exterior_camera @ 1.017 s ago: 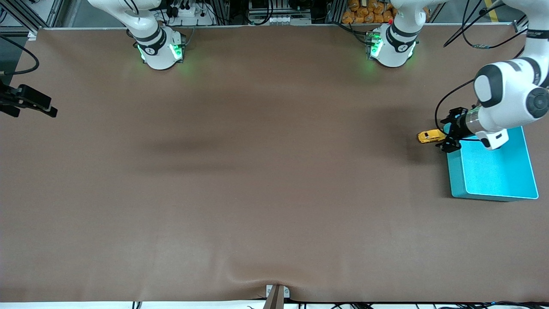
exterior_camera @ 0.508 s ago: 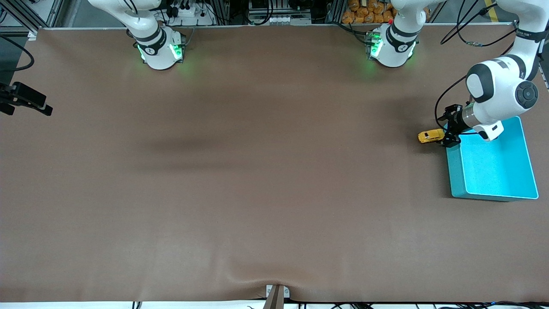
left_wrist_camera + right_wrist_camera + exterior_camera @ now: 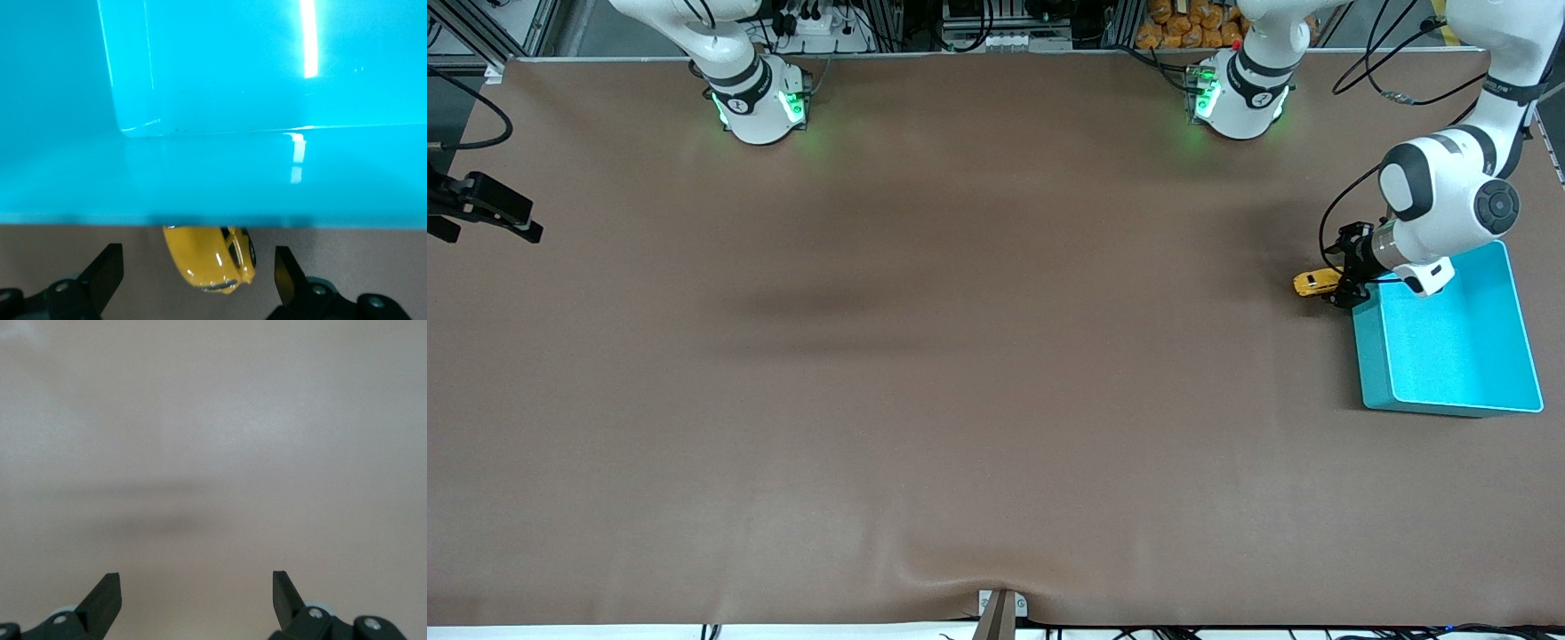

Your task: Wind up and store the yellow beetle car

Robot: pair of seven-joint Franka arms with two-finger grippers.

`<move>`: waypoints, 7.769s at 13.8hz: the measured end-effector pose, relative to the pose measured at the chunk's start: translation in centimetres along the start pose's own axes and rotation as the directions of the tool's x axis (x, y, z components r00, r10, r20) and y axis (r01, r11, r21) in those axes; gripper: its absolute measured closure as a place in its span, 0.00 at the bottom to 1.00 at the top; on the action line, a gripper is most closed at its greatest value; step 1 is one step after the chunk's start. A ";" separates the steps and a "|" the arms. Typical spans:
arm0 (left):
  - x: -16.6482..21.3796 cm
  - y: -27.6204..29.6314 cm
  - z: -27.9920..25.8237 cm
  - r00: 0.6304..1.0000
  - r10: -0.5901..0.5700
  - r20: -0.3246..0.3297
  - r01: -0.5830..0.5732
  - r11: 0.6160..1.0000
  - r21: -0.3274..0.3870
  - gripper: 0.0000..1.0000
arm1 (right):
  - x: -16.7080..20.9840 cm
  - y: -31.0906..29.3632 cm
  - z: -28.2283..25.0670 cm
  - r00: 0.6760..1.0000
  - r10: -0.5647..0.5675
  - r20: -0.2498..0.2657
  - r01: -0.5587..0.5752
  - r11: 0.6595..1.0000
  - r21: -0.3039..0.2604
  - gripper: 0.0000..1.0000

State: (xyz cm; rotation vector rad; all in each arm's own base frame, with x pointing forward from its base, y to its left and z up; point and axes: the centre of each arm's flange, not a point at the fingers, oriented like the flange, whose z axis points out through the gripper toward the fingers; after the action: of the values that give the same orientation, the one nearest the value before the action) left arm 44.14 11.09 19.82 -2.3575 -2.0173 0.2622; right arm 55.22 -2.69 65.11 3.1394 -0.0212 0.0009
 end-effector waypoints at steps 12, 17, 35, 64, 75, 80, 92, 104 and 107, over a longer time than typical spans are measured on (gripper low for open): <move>-0.5 0.7 0.9 0.999 -0.054 0.000 0.054 0.998 -0.008 0.53 | 0.0 0.8 0.3 1.000 0.015 0.008 -0.015 1.000 0.000 0.00; -7.0 5.4 -2.5 0.999 0.044 -0.022 -0.046 0.995 -0.091 0.53 | 0.0 0.9 0.4 1.000 0.016 0.009 -0.016 1.000 0.000 0.00; 6.2 9.5 -17.2 0.758 0.611 -0.226 -0.641 0.762 -0.091 0.53 | -0.1 0.8 0.4 0.998 0.063 0.009 -0.063 0.998 -0.001 0.00; 15.4 8.1 -4.6 0.169 0.986 -0.008 -0.969 0.168 0.181 0.26 | -0.1 0.8 0.5 0.998 0.063 0.015 -0.063 0.998 -0.001 0.00; 4.6 13.2 -22.1 0.029 0.981 -0.193 -0.956 0.083 0.281 0.00 | -0.1 0.7 0.6 0.998 0.060 0.015 -0.060 0.998 -0.001 0.00; -5.1 12.0 -29.1 0.034 0.979 -0.200 -0.970 0.081 0.231 0.00 | -0.1 0.7 0.6 0.998 0.060 0.015 -0.060 0.998 -0.001 0.00; -17.9 7.4 -43.4 0.098 0.986 -0.136 -0.982 0.118 0.146 0.00 | -0.1 0.7 0.6 0.998 0.060 0.016 -0.060 0.998 -0.001 0.00; -18.0 4.4 -45.6 0.074 0.994 -0.083 -0.990 0.083 0.116 0.00 | -0.1 0.7 0.6 0.998 0.060 0.015 -0.060 0.998 -0.001 0.00; -18.1 4.4 -45.6 0.072 0.994 -0.083 -0.990 0.082 0.117 0.00 | -0.1 0.7 0.6 0.998 0.060 0.015 -0.060 0.998 -0.001 0.00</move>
State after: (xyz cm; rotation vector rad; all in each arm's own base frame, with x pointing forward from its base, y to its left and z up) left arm 52.39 -3.40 66.19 -3.1183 0.1273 0.0854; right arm 55.13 -3.37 64.53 3.1371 -0.1154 -0.0233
